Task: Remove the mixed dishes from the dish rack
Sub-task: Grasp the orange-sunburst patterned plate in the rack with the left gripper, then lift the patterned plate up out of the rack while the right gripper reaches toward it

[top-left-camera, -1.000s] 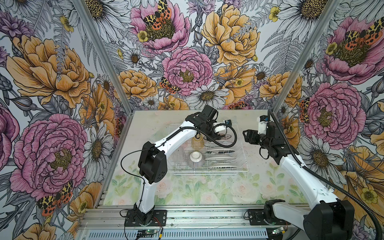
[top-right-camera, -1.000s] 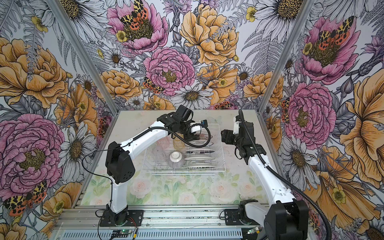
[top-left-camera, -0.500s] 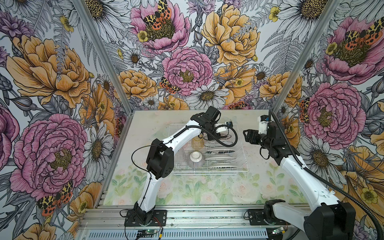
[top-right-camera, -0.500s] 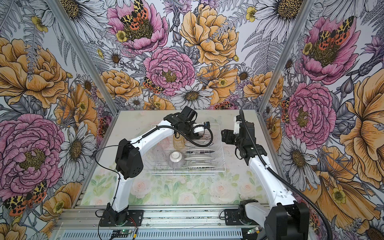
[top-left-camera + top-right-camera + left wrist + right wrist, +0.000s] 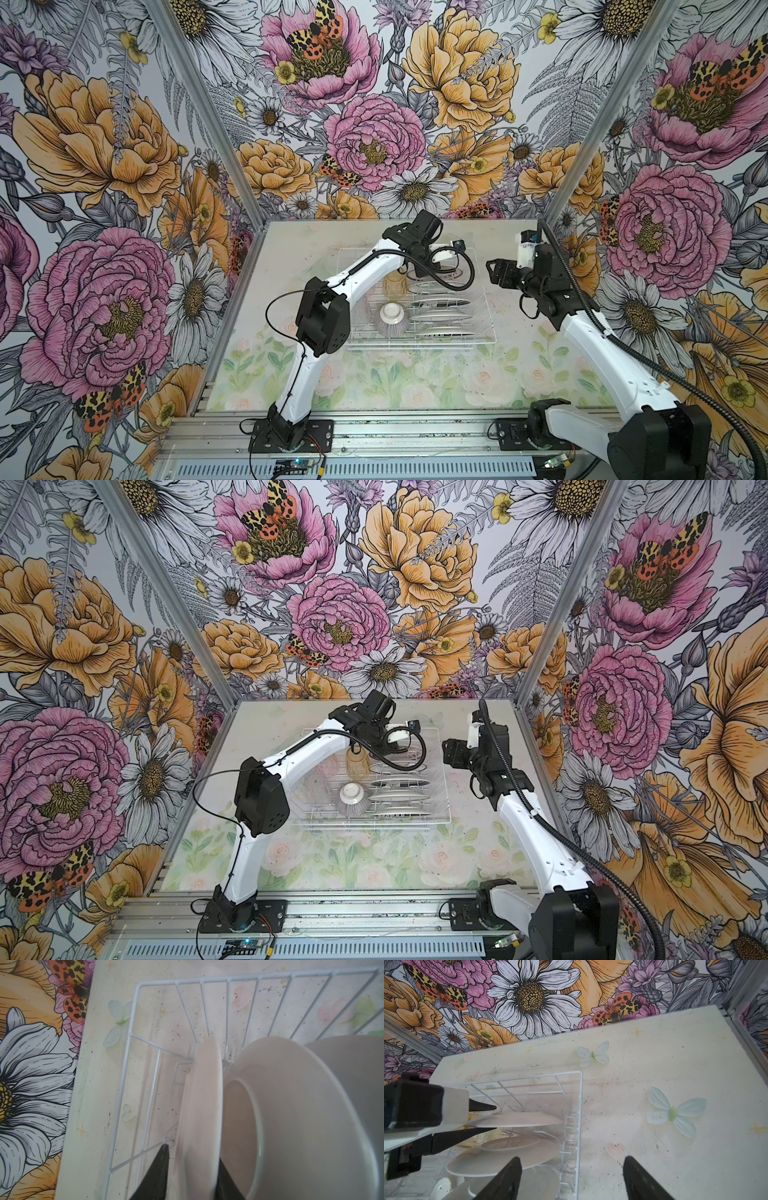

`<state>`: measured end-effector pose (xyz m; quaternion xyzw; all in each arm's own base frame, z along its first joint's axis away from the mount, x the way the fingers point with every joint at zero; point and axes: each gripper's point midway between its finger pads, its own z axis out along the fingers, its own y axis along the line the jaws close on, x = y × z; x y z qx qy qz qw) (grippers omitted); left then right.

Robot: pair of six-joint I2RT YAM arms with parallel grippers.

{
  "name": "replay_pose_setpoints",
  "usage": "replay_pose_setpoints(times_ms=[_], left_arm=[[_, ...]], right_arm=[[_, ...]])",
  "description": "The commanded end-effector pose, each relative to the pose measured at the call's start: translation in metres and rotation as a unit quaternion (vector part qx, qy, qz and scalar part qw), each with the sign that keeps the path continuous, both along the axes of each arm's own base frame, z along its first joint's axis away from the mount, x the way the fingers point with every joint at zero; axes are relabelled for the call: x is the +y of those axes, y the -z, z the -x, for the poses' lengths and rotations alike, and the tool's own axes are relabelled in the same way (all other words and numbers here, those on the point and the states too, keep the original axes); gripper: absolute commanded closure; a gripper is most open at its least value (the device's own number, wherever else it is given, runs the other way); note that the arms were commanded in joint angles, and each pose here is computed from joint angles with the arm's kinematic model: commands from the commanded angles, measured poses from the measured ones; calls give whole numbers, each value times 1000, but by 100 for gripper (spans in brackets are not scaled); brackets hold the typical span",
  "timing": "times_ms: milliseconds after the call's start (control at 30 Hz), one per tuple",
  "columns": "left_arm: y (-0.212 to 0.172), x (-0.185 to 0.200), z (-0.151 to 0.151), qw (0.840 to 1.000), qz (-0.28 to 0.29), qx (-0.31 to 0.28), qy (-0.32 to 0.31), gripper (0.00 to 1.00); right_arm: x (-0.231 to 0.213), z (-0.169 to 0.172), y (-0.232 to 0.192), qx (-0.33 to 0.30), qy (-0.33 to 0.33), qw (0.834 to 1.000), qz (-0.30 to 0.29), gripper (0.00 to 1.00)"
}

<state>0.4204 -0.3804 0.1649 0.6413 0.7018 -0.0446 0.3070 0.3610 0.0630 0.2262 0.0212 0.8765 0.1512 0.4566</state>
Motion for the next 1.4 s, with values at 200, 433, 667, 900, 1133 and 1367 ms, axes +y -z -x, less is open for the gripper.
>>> replay_pose_setpoints(times_ms=[200, 433, 667, 900, 1133, 1367], left_arm=[[-6, -1, -13, 999, -25, -41, -17, 84], [-10, -1, -18, 997, -31, -60, -23, 93], [-14, 1, -23, 996, -33, -82, -30, 99], [-38, 7, -27, 993, -14, -103, -48, 100], [-74, 20, -31, 991, 41, -99, -81, 100], [-112, 33, -34, 984, 97, -98, -109, 100]], right_arm=[[1, -1, -11, -18, -5, 1000, 10, 21], [0, 0, -7, -13, -4, 1000, 11, 21], [0, 0, -3, -8, -3, 1000, 12, 21], [0, 0, -3, -9, -4, 1000, 11, 21], [2, 0, -3, -7, -8, 1000, 7, 21], [6, 0, -2, -4, -15, 1000, 0, 21]])
